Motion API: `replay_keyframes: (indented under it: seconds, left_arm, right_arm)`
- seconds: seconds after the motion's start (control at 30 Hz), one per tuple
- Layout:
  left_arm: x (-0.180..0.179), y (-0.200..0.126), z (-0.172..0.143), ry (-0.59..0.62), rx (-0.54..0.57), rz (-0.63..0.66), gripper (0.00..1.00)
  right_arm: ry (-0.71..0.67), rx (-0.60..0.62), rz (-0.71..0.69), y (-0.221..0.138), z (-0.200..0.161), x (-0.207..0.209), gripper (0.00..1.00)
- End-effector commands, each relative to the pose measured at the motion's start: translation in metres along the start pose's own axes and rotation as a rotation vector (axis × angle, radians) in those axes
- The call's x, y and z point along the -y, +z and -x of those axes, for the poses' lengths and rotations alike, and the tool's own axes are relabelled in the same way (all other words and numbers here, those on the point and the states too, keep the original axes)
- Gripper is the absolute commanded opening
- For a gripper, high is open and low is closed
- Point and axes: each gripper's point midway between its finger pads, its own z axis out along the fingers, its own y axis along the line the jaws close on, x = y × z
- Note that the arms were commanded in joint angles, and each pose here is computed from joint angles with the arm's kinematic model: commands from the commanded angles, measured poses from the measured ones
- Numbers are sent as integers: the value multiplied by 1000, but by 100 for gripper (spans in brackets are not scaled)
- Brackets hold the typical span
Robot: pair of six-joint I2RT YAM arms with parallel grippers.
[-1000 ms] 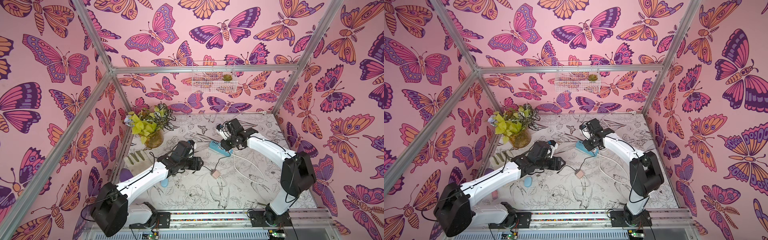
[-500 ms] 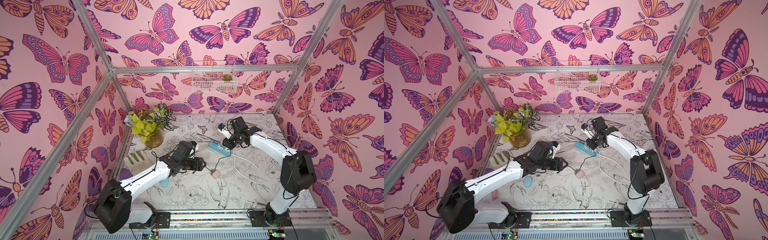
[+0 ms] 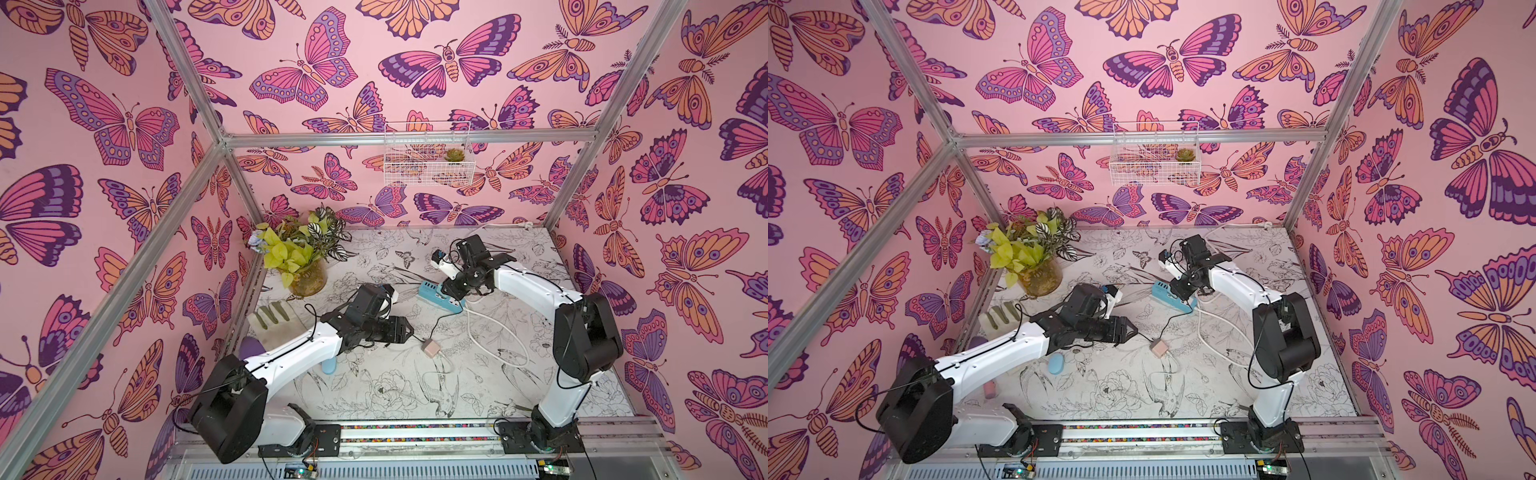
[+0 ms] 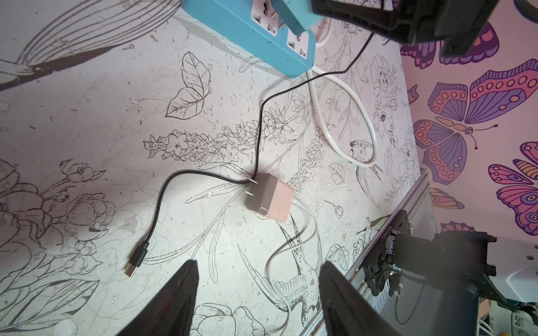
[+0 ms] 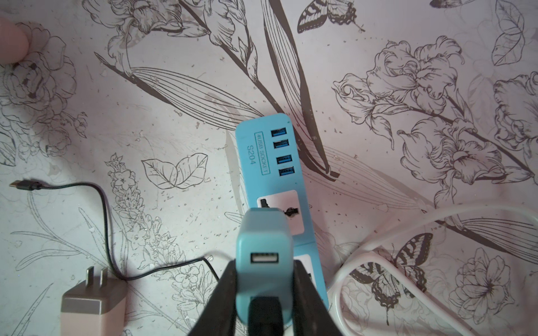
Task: Charge the bluetooth headset
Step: Insert the plug into the socket.
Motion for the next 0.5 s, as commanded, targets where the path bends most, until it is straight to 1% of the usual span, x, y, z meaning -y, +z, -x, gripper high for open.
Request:
replay_keyframes:
  seconds: [0.0,0.1,0.2,0.47]
  left_arm:
    - [-2,3,-5,-9,-16,-20,68]
    - [5,4,-6,-4,-22,-62,68]
    - [8,4,-6,-2,-24,-76,68]
    - [6,6,-7,-7,-27,-67,68]
  right_arm:
    - [-22,16,1,2,7,4,14]
    - [-27,12,7,4,6,3,14]
    - [-28,10,9,7,5,3,14]
    - [-54,8,13,13,4,3,15]
